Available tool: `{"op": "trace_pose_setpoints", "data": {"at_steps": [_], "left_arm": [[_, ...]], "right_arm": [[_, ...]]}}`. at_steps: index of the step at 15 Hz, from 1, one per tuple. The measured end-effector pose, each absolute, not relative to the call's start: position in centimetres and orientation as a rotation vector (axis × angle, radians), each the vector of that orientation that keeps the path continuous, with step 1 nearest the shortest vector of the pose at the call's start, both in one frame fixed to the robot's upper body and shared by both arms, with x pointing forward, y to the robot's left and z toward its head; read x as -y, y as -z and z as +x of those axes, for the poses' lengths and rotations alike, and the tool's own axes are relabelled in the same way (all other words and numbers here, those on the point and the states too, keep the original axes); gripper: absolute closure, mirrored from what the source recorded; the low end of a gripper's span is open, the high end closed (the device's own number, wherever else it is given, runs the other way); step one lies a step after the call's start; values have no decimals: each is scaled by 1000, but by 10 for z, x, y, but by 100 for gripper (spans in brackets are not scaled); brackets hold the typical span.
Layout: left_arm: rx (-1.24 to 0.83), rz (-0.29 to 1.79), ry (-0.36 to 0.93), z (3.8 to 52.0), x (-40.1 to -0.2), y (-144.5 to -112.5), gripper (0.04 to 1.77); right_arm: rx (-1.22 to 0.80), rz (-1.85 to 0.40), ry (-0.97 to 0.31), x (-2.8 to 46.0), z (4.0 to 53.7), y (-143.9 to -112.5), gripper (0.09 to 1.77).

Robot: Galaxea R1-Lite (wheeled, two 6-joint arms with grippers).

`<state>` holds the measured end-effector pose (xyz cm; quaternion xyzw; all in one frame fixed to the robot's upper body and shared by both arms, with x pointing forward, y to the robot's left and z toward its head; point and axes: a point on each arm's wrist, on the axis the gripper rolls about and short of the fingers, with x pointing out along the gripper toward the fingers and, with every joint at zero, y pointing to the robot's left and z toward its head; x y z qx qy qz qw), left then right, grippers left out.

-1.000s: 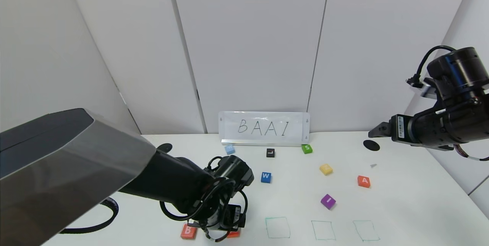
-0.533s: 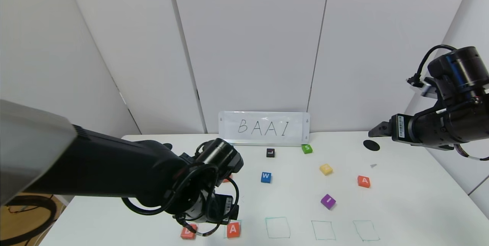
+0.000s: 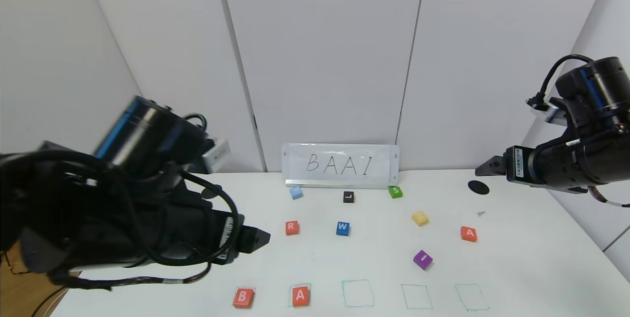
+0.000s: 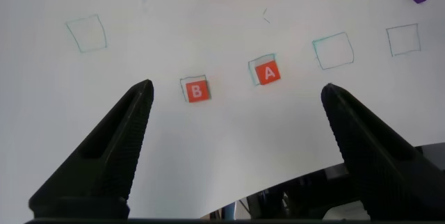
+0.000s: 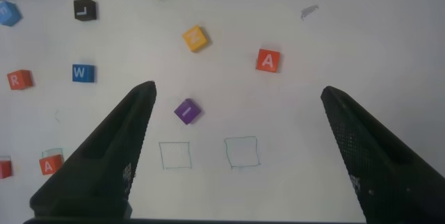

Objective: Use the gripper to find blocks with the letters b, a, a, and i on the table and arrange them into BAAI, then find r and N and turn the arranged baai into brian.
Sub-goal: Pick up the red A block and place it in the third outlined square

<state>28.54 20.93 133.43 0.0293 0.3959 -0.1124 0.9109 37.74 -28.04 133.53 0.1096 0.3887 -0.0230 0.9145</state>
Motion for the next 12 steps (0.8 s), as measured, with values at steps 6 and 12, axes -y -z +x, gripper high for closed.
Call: {"op": "trace_pose_setpoints", "data": {"at_steps": [6, 12], "left_arm": [[-675, -10, 487, 261, -249, -1372, 9], [-586, -73, 481, 284, -282, -1373, 9]], "right_arm": [[-809, 221, 41, 278, 377, -1333, 15], [-833, 204, 82, 276, 385, -1322, 15]]}}
